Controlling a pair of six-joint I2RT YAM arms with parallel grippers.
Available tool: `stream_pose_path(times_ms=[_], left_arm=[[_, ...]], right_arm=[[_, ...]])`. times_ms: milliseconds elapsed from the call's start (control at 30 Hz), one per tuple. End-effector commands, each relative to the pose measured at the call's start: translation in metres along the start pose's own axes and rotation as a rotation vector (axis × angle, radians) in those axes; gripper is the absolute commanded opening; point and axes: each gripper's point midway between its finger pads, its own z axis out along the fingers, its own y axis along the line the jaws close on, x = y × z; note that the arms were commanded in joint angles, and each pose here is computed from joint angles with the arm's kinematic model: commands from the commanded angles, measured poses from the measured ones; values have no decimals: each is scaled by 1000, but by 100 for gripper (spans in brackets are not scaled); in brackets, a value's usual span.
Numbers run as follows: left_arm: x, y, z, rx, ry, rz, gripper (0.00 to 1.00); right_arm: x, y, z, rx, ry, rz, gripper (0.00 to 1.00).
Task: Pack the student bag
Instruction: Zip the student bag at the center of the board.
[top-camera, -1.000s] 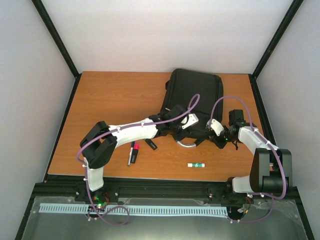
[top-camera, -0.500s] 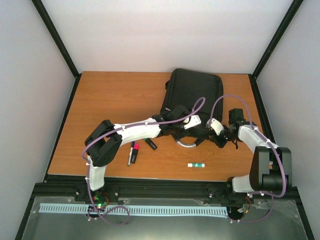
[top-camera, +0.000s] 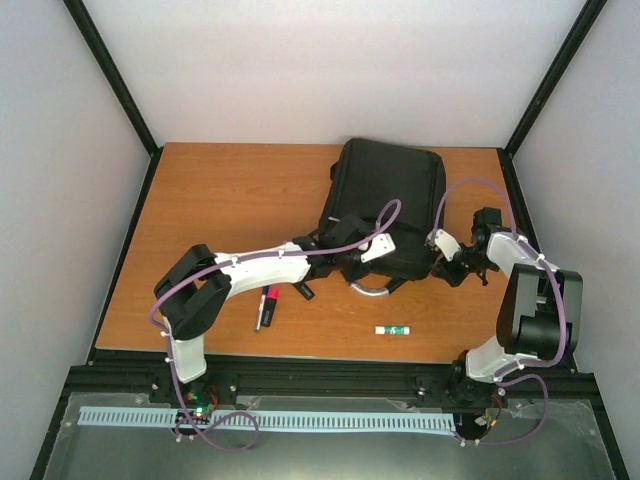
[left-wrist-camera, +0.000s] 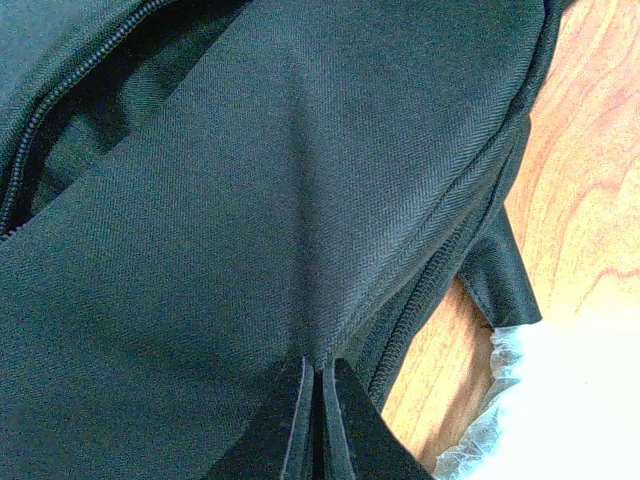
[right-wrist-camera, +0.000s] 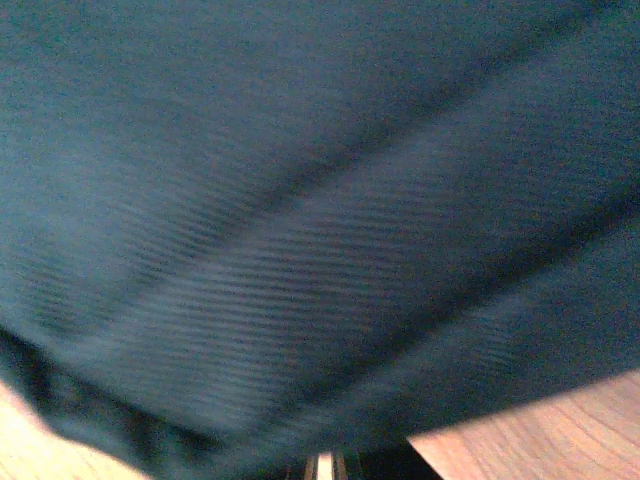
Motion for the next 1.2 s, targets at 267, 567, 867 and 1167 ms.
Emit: stream_pose_path(times_ms=[267, 567, 867, 1167], left_arm=[[-12, -8, -27, 30, -80, 16, 1], [-11, -9, -28, 30, -85, 12, 1], [-31, 2, -39, 4, -100, -74, 3], [-71, 38, -90, -115, -215, -310, 100]], right_arm=[[-16, -66, -2, 86, 15, 48, 3], [-26, -93, 12, 95, -1, 124, 3], [-30, -67, -14, 121, -48, 96, 18], [-65, -23, -86, 167, -214, 34, 48]])
